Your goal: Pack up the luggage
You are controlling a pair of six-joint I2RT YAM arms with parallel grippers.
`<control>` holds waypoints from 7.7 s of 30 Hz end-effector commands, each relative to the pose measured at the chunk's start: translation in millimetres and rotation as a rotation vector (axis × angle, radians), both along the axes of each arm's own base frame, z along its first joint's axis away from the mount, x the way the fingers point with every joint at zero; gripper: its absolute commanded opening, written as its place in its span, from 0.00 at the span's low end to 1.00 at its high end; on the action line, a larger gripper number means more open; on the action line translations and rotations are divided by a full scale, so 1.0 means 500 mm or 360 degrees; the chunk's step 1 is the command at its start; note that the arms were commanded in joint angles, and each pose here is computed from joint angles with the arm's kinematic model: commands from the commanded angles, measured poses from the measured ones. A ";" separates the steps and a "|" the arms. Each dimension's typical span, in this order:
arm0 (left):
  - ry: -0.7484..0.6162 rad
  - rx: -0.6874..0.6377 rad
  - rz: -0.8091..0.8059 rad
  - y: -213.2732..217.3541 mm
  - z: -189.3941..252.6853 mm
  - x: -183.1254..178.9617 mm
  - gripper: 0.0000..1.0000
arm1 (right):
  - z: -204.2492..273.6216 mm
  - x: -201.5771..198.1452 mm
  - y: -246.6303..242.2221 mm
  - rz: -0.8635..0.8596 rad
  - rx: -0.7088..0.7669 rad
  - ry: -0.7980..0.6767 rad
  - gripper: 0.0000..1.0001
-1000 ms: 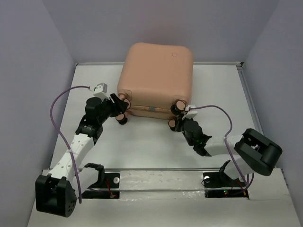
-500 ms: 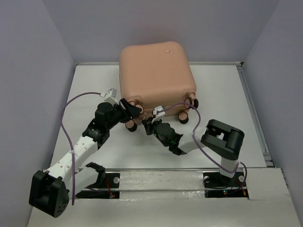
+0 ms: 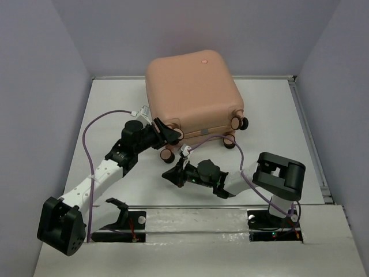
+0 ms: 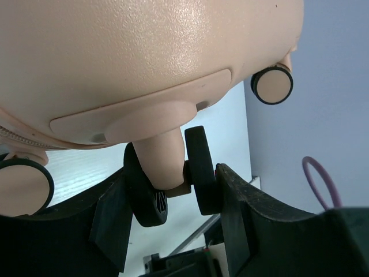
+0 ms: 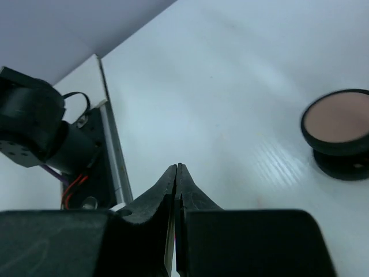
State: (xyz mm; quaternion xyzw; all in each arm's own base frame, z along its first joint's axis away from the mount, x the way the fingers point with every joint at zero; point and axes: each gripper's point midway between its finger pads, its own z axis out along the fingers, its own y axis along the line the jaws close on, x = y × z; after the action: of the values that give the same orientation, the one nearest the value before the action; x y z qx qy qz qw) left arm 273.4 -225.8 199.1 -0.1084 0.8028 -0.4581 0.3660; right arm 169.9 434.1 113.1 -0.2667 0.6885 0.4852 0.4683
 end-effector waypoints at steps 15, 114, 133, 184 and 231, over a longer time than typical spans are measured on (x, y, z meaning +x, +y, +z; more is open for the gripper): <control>-0.0689 -0.0394 -0.0211 -0.055 0.282 -0.005 0.11 | 0.034 0.024 -0.088 -0.0317 -0.0021 -0.0053 0.15; -0.0584 -0.0784 -0.0452 -0.217 0.283 -0.051 0.99 | 0.278 0.205 -0.268 -0.0858 -0.0188 -0.0455 1.00; -0.0620 -0.0708 -0.0160 -0.144 0.275 -0.040 0.99 | 0.273 0.262 -0.264 -0.0797 -0.0178 -0.0589 0.90; -0.0570 0.0498 0.0218 -0.075 -0.084 0.016 0.44 | 0.308 0.301 -0.275 -0.0964 0.0146 -0.0470 0.07; -0.0353 0.0996 0.0929 0.183 -0.154 0.121 0.06 | 0.307 0.211 -0.333 -0.0831 0.0064 -0.0443 0.07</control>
State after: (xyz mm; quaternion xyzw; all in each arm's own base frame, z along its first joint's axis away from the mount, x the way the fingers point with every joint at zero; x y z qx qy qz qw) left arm 300.4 -219.8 117.9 -0.0549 0.8175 -0.1999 0.5373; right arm 278.7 279.1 210.4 -0.1681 0.7099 0.2897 0.6195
